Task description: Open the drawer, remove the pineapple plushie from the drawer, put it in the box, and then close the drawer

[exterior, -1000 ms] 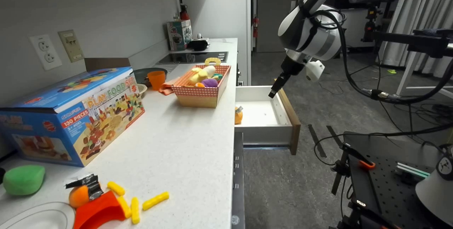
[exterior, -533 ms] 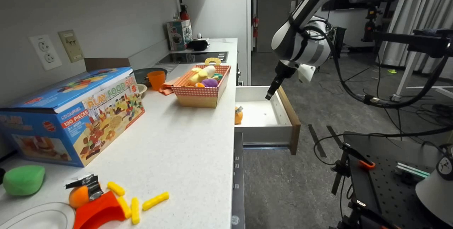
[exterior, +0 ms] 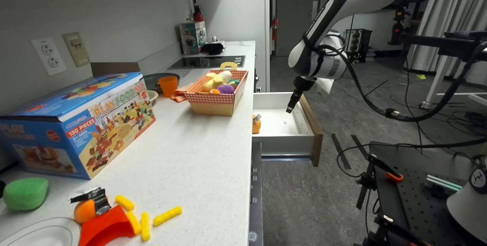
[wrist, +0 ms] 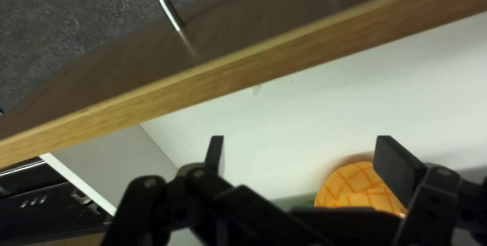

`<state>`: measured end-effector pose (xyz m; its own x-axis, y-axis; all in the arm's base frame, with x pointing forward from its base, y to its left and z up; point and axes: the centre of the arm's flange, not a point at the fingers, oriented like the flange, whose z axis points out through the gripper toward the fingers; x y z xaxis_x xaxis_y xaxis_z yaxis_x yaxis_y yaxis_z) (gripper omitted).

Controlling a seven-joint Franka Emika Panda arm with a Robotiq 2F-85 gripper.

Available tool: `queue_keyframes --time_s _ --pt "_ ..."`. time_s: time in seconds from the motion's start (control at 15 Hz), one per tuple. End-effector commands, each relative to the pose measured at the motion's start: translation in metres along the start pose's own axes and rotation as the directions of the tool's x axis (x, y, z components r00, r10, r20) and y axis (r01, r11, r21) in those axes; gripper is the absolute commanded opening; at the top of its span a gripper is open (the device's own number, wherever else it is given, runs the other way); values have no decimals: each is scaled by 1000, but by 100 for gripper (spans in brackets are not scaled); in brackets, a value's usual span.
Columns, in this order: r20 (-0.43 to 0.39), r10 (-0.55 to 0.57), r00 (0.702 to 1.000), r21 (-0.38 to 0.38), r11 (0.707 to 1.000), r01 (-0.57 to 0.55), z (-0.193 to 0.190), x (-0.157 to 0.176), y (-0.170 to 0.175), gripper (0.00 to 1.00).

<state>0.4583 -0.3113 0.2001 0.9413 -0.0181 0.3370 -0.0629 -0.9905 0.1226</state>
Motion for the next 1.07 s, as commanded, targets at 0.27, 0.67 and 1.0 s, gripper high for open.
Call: queue_keyframes --time_s 0.27,0.67,1.0 --pt "112 -10 994 19 1000 8 24 9 20 100" --pt "226 11 974 -59 998 2 26 5 28 100" --pt "395 20 919 -183 981 58 11 -14 44 100"
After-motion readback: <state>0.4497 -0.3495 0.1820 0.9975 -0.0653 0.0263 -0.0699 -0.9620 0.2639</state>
